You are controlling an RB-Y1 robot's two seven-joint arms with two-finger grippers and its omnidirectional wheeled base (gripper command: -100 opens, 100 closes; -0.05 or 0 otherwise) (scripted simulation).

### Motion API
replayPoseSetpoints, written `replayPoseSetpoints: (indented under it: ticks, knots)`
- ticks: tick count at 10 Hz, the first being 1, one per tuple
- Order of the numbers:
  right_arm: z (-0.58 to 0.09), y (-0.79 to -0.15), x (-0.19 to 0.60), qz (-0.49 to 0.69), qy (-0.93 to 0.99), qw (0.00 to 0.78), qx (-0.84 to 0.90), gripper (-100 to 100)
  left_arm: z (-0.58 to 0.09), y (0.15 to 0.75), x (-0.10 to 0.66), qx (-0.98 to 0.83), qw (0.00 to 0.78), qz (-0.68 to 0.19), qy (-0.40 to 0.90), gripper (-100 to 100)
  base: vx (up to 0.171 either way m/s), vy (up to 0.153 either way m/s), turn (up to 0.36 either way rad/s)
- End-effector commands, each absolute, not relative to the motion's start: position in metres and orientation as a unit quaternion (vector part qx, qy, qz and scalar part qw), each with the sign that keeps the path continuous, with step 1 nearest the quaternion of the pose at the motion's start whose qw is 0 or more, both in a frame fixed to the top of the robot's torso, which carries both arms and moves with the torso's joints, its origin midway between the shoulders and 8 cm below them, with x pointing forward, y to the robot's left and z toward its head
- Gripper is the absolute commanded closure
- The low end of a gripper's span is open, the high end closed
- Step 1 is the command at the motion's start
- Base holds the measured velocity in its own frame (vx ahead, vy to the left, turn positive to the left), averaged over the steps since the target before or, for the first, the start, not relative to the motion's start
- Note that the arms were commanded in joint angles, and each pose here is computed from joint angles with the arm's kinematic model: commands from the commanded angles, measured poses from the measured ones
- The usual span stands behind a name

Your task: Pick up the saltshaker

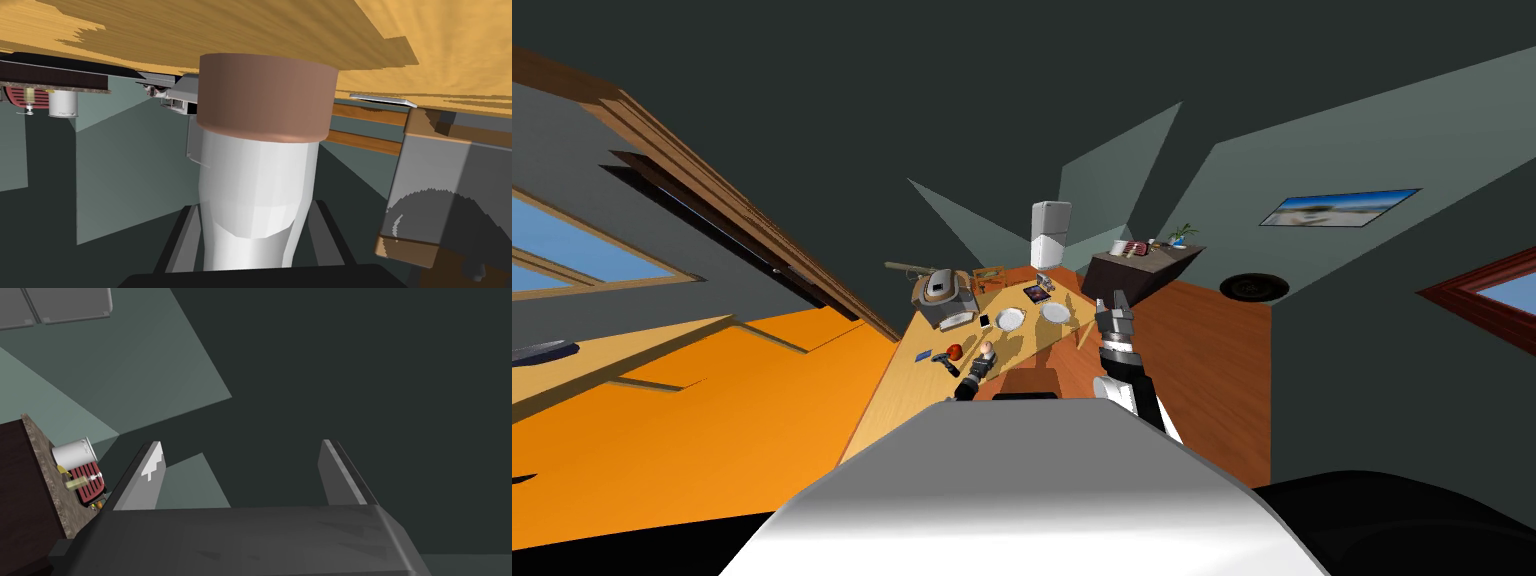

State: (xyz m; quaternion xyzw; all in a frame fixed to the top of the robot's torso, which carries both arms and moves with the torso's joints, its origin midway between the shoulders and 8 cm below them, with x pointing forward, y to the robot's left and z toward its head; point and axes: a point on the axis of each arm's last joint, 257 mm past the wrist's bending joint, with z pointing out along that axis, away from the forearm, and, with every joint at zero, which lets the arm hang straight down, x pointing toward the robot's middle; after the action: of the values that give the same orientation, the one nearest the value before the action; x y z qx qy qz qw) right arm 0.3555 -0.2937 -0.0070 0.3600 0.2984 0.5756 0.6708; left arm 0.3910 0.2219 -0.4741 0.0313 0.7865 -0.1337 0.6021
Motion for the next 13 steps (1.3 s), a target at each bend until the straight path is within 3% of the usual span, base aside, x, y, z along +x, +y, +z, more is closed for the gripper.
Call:
replayPoseSetpoints:
  ticks: [1,8,12,13]
  knots:
    - [-0.007,-0.294,0.356,0.576,0.298,0.671,0.360,0,-0.478,0.224,0.392,0.029,0.600,-0.133,0.789,100,-0.023,-0.026,0.008]
    - [-0.007,-0.294,0.355,0.576,0.298,0.671,0.360,0,-0.472,0.300,0.400,0.001,0.606,-0.114,0.787,100,-0.042,-0.057,-0.088]
    - [-0.007,-0.294,0.355,0.576,0.298,0.671,0.360,0,-0.470,0.309,0.401,-0.003,0.607,-0.112,0.787,100,-0.022,-0.037,-0.032]
    - [-0.007,-0.294,0.355,0.576,0.298,0.671,0.360,0,-0.470,0.311,0.402,-0.004,0.608,-0.112,0.786,0,0.000,0.000,0.000]
